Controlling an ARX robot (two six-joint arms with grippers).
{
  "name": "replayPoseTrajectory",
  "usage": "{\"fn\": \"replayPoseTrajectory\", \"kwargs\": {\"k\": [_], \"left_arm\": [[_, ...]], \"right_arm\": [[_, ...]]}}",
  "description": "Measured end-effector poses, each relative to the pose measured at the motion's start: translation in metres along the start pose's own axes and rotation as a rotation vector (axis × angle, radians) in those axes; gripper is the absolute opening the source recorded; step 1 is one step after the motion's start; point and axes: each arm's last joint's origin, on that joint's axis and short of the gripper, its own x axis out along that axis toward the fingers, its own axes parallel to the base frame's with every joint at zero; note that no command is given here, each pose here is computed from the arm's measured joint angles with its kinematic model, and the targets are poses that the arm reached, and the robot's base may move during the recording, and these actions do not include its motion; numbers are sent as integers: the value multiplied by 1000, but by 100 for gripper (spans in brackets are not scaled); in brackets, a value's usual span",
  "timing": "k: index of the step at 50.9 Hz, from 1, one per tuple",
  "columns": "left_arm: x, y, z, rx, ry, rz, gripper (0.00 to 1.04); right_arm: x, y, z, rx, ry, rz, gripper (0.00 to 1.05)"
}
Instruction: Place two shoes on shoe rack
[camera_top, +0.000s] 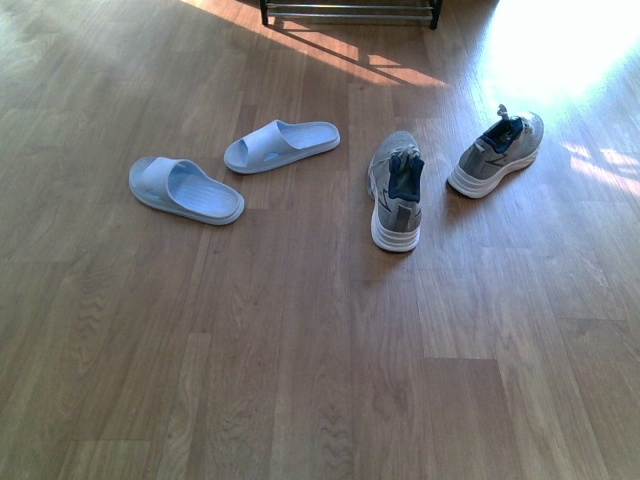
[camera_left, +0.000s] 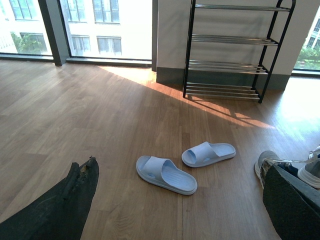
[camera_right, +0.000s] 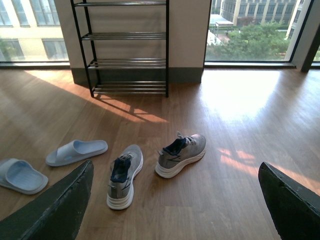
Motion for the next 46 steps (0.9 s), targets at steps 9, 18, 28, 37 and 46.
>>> {"fn": "replayPoseTrajectory", "kwargs": {"k": [9, 18, 28, 37, 46], "left_arm": [[0, 0, 0, 0, 0, 0, 95], [0, 0, 0, 0, 0, 0, 95], [0, 0, 0, 0, 0, 0, 95], [0, 0, 0, 0, 0, 0, 95], [0, 0, 0, 0, 0, 0, 95]], "right_arm": [[0, 0, 0, 0, 0, 0, 96], [0, 0, 0, 0, 0, 0, 96], [0, 0, 0, 0, 0, 0, 96], [0, 0, 0, 0, 0, 0, 96], [0, 0, 0, 0, 0, 0, 96]]}}
